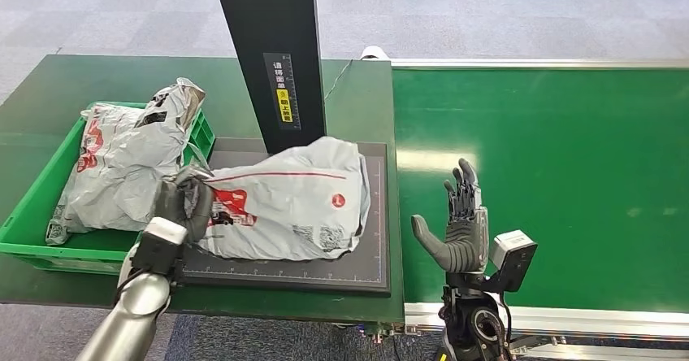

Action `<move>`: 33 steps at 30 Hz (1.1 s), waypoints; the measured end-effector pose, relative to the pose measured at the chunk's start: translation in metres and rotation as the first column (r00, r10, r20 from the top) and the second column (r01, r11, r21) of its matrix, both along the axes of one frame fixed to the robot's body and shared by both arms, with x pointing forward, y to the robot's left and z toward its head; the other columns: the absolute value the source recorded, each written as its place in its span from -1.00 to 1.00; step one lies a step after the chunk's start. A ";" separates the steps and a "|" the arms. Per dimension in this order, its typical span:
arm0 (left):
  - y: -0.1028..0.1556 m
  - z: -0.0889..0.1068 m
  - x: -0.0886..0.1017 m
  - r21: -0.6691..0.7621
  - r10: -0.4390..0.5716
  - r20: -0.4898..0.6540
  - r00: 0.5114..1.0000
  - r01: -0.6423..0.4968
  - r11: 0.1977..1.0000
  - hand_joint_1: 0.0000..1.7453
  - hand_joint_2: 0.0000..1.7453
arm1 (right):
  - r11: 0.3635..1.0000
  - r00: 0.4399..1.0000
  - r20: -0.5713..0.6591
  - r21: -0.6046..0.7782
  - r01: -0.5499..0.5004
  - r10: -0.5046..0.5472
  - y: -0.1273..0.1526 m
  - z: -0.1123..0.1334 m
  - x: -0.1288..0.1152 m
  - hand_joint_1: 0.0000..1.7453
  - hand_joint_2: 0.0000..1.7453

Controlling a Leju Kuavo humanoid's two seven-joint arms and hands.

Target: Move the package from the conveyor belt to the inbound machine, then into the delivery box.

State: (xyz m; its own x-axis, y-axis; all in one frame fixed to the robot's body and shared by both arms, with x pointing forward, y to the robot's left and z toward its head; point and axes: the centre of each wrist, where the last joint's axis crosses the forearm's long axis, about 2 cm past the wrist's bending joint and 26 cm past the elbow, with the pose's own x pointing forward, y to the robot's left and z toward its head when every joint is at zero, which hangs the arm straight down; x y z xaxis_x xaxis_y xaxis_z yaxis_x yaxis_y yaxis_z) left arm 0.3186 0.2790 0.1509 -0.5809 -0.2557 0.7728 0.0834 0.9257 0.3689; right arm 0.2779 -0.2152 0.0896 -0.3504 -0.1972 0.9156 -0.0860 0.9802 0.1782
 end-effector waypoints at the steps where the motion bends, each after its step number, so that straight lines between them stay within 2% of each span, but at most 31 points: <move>1: 0.001 0.008 -0.003 -0.029 0.001 0.031 1.000 0.000 1.000 1.00 1.00 | 1.000 1.000 -0.001 0.000 0.000 0.000 0.000 0.000 0.000 -1.00 1.00; 4: 0.004 0.023 -0.009 -0.066 0.010 0.093 0.996 -0.004 0.998 1.00 1.00 | 1.000 1.000 -0.002 0.001 0.001 -0.001 0.000 0.000 0.000 -1.00 1.00; 7: 0.006 0.031 -0.014 -0.111 0.009 0.141 0.990 0.007 0.994 1.00 1.00 | 1.000 1.000 -0.003 0.001 0.003 -0.003 -0.001 -0.001 -0.001 -1.00 1.00; 11: 0.014 0.048 -0.022 -0.255 0.006 0.231 0.973 0.055 0.965 1.00 1.00 | 1.000 1.000 -0.013 0.002 0.010 -0.010 -0.001 -0.003 -0.004 -1.00 1.00; 14: 0.025 0.066 -0.027 -0.330 0.046 0.288 0.957 0.054 0.942 1.00 1.00 | 1.000 1.000 -0.022 0.002 0.022 -0.022 0.000 -0.005 -0.006 -1.00 1.00; 18: 0.039 0.083 -0.032 -0.363 0.106 0.342 0.934 0.027 0.932 1.00 1.00 | 1.000 0.999 -0.027 0.006 0.027 -0.027 0.001 -0.007 -0.009 -1.00 1.00; 30: 0.046 0.092 -0.036 -0.389 0.154 0.375 0.914 0.005 0.921 1.00 1.00 | 0.999 0.999 -0.031 0.012 0.032 -0.032 0.002 -0.007 -0.009 -1.00 1.00; 33: 0.052 0.095 -0.035 -0.408 0.215 0.374 0.902 -0.049 0.912 1.00 1.00 | 0.999 0.999 -0.029 0.010 0.033 -0.032 0.003 -0.006 -0.010 -1.00 1.00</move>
State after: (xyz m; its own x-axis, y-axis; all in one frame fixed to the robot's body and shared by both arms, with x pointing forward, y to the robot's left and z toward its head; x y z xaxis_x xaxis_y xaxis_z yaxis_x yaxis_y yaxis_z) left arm 0.2835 0.3309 0.2461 -0.8427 -0.0881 0.5311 -0.1281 0.9910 -0.0389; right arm 0.2674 -0.2118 0.0833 -0.3305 -0.1957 0.9233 -0.0489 0.9805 0.1904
